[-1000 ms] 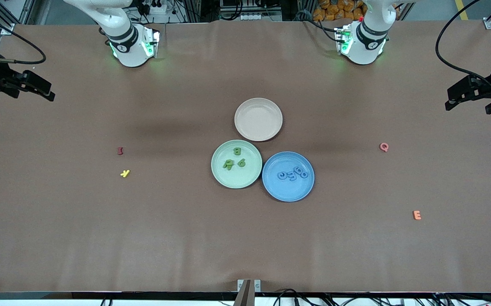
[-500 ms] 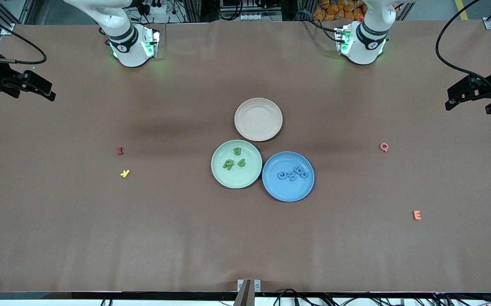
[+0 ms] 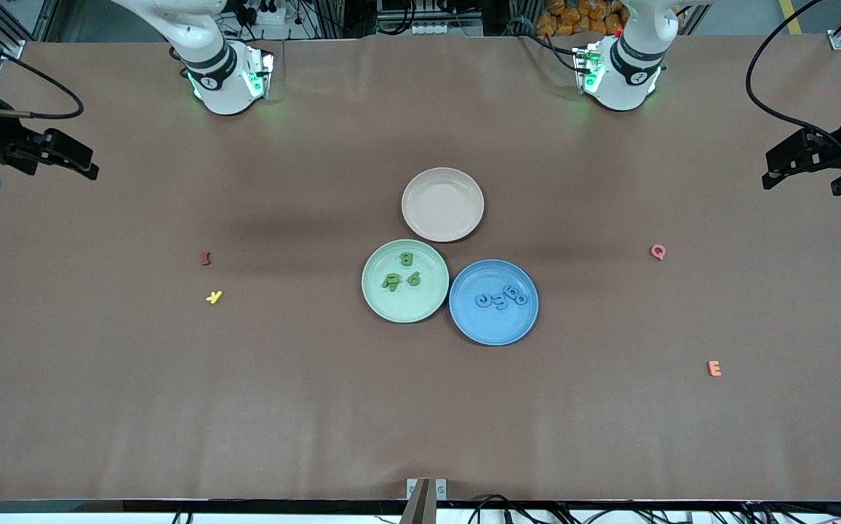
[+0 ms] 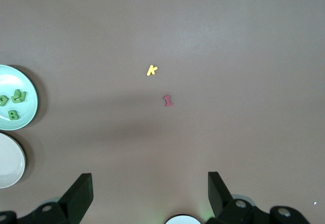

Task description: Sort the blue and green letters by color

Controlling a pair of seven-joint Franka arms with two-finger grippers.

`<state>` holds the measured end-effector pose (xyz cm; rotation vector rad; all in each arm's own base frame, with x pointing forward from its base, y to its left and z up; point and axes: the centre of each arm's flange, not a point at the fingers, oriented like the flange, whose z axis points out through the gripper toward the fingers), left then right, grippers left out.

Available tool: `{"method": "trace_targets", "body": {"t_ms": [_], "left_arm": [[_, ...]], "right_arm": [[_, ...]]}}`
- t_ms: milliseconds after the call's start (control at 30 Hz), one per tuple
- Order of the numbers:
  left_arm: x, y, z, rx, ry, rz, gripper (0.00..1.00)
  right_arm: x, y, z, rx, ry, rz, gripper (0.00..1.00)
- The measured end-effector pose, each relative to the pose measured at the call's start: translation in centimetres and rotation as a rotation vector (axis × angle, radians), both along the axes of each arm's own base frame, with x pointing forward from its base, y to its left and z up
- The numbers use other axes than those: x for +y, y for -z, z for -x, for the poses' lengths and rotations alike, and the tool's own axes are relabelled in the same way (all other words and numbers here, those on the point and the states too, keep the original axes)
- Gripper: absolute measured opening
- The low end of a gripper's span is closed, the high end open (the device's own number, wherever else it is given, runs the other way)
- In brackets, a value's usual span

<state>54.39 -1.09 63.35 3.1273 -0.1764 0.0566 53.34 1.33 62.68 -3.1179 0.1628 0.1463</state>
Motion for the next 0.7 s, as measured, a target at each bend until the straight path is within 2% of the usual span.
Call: {"method": "trace_targets", "body": {"t_ms": [267,700], "left_arm": [[-0.1,0.0,0.0,0.0,0.002,0.0,1.0],[-0.2,0.0,0.0,0.0,0.003,0.0,1.0]], "right_arm": [[-0.3,-0.1,-1.3,-0.001,0.002,-0.005,1.0],[-0.3,-0.1,-1.6,-0.003,0.0,-0.001,1.0]]}}
